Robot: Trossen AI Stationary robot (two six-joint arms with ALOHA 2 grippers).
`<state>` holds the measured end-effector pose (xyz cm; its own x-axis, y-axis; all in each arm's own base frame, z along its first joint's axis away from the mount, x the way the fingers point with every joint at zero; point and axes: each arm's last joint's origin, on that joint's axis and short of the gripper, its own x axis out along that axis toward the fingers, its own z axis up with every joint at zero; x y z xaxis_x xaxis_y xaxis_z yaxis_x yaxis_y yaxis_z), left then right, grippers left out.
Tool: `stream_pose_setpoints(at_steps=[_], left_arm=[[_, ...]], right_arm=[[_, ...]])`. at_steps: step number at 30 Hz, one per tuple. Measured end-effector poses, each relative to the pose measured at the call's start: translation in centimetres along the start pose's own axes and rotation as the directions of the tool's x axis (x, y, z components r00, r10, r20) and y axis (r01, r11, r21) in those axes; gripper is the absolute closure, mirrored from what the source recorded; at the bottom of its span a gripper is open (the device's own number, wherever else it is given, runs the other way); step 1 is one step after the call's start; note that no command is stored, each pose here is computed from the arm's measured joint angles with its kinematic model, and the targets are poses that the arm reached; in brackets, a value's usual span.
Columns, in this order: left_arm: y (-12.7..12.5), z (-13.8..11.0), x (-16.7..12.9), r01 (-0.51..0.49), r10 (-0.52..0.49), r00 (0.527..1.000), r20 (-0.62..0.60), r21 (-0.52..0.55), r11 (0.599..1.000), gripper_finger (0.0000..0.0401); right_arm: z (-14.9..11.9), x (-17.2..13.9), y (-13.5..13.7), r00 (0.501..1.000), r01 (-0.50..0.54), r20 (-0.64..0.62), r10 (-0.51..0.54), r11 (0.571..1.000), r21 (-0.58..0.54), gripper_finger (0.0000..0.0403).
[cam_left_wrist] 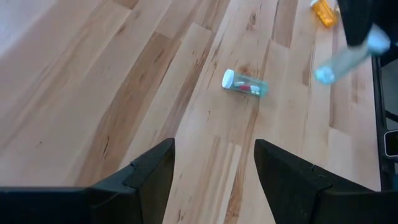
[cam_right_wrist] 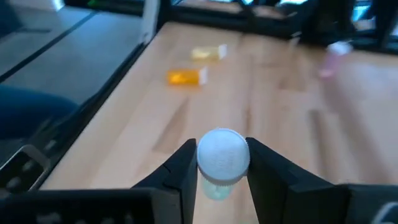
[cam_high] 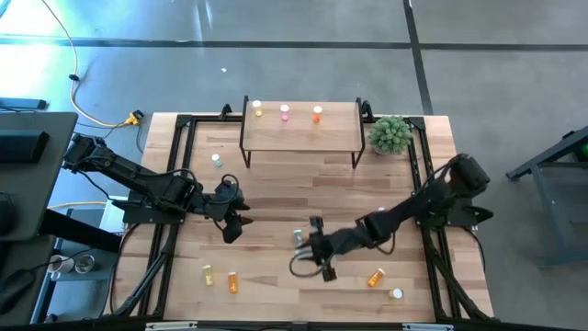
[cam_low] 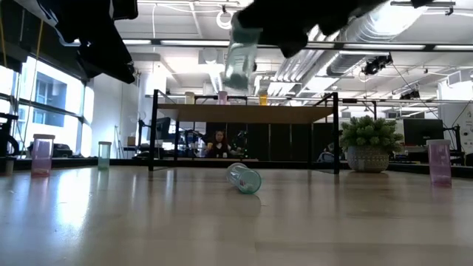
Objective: Pick and place medicine bottles onto shelf by color
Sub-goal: Put the bottom blue pill bottle on the shelf
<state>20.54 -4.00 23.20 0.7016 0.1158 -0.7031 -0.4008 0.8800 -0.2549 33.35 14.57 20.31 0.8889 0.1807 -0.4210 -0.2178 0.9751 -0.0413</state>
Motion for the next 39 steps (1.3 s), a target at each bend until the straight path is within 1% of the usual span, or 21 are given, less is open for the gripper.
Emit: stream_pose_setpoints(at_steps=[3, 10, 13, 16, 19, 24, 28, 32, 36, 37, 39], left_arm=[[0.0, 0.0, 0.0, 0.0, 0.0, 1.0, 0.0, 0.008, 1.0, 0.0192], [0.0, 0.0, 0.0, 0.0, 0.0, 1.0, 0.0, 0.008, 1.0, 0.0192], [0.0, 0.0, 0.0, 0.0, 0.0, 1.0, -0.001, 0.017, 1.0, 0.0192], [0.0, 0.0, 0.0, 0.0, 0.0, 1.0, 0.0, 0.042, 0.999, 0.0192], [0.0, 0.0, 0.0, 0.0, 0.0, 1.0, 0.0, 0.052, 0.999, 0.0192], [0.0, 0.0, 0.0, -0.004, 0.004, 1.0, 0.003, 0.055, 0.998, 0.0192], [0.0, 0.0, 0.0, -0.013, 0.012, 1.0, 0.009, 0.083, 0.996, 0.0192], [0.1, 0.1, 0.0, -0.023, 0.022, 1.0, 0.017, 0.081, 0.996, 0.0192], [0.1, 0.1, 0.0, -0.023, 0.022, 1.0, 0.017, 0.081, 0.996, 0.0192], [0.1, 0.1, 0.0, -0.023, 0.022, 1.0, 0.017, 0.081, 0.996, 0.0192], [0.1, 0.1, 0.0, -0.023, 0.022, 1.0, 0.017, 0.08, 0.997, 0.0192]], right_arm=[[1.3, -1.0, -1.5, 0.998, 0.05, 0.041, -0.051, 0.999, 0.016, 0.0303], [4.2, -4.3, -5.1, 0.975, 0.196, 0.115, -0.19, 0.98, -0.04, 0.0303], [5.4, -6.2, -6.9, 0.949, 0.284, 0.151, -0.276, 0.958, -0.037, 0.0303], [6.4, -8.3, -8.8, 0.91, 0.385, 0.175, -0.375, 0.923, -0.022, 0.0303], [7.2, -10.6, -10.8, 0.864, 0.474, 0.194, -0.465, 0.881, 0.002, 0.0303], [7.8, -14.0, -14.0, 0.783, 0.592, 0.207, -0.587, 0.805, 0.043, 0.0303], [7.9, -16.6, -16.7, 0.7, 0.681, 0.205, -0.684, 0.726, 0.097, 0.0303], [7.2, -18.6, -19.3, 0.615, 0.764, 0.155, -0.773, 0.633, 0.128, 0.0303], [6.2, -20.0, -21.8, 0.537, 0.828, 0.081, -0.84, 0.543, 0.139, 0.0303], [5.8, -20.4, -22.4, 0.523, 0.839, 0.062, -0.85, 0.527, 0.139, 0.0303], [5.3, -21.0, -23.5, 0.514, 0.844, 0.037, -0.857, 0.514, 0.154, 0.0303]])
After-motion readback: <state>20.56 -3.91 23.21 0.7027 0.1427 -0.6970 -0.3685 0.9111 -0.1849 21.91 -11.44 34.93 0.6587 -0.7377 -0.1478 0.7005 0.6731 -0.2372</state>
